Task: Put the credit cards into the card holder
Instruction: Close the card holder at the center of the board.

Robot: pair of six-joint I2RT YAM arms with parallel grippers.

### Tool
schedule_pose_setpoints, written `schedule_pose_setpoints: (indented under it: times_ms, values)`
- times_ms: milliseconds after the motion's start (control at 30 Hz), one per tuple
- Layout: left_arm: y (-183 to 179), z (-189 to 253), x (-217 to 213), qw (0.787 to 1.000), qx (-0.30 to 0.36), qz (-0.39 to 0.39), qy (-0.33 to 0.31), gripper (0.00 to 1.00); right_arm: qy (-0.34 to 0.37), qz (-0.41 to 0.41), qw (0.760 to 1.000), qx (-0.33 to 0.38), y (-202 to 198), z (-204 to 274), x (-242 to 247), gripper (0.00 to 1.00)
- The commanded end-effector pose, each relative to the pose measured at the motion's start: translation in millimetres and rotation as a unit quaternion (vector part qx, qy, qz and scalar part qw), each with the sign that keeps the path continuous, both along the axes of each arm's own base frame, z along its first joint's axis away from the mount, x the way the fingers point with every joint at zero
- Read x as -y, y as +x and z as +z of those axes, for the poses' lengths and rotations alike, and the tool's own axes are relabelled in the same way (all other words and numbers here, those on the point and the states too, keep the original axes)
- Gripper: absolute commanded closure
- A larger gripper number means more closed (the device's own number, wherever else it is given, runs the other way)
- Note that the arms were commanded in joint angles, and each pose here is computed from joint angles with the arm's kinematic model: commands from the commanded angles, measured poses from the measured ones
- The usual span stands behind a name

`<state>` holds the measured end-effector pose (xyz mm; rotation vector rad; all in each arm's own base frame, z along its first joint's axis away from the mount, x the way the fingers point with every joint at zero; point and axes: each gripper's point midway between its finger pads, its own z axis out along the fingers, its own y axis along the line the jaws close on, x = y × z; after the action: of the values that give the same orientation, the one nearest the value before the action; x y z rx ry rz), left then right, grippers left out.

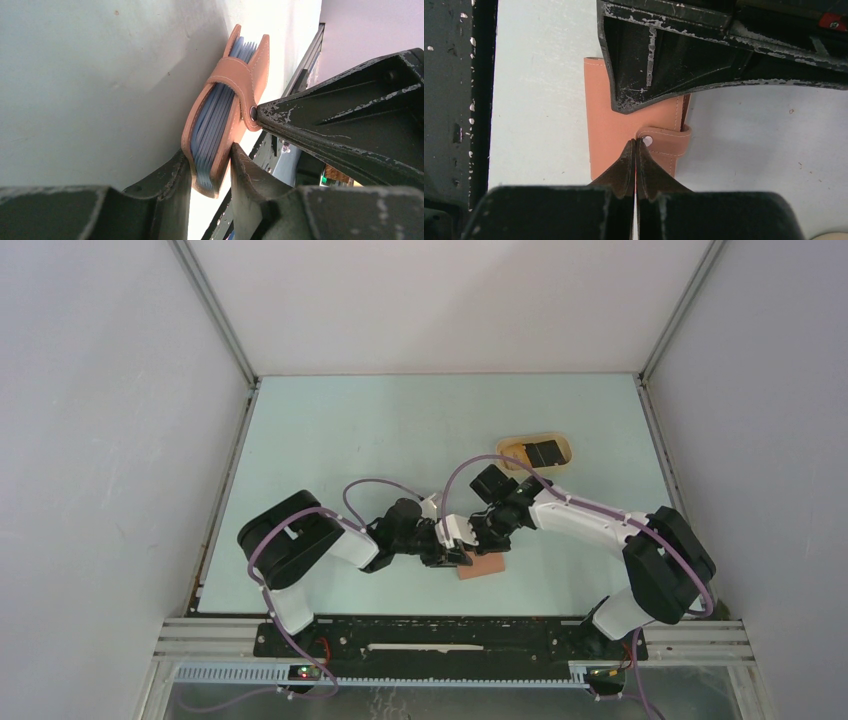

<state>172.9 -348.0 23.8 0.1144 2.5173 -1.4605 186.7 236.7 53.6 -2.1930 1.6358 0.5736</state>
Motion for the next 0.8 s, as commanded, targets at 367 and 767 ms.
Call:
schedule_pose_setpoints:
  times_ms: [367,767]
  values:
    - [14,-37,-22,0.995,-0.006,0.05,0.085,0.71,-0.033,0.021,0.999,-0.027,-22,-12,6,1.0]
    - [14,-37,-22,0.995,-0.005,0.048,0.083,0.72,-0.05,0.015,0.998,-0.018,-20,-20,7,1.0]
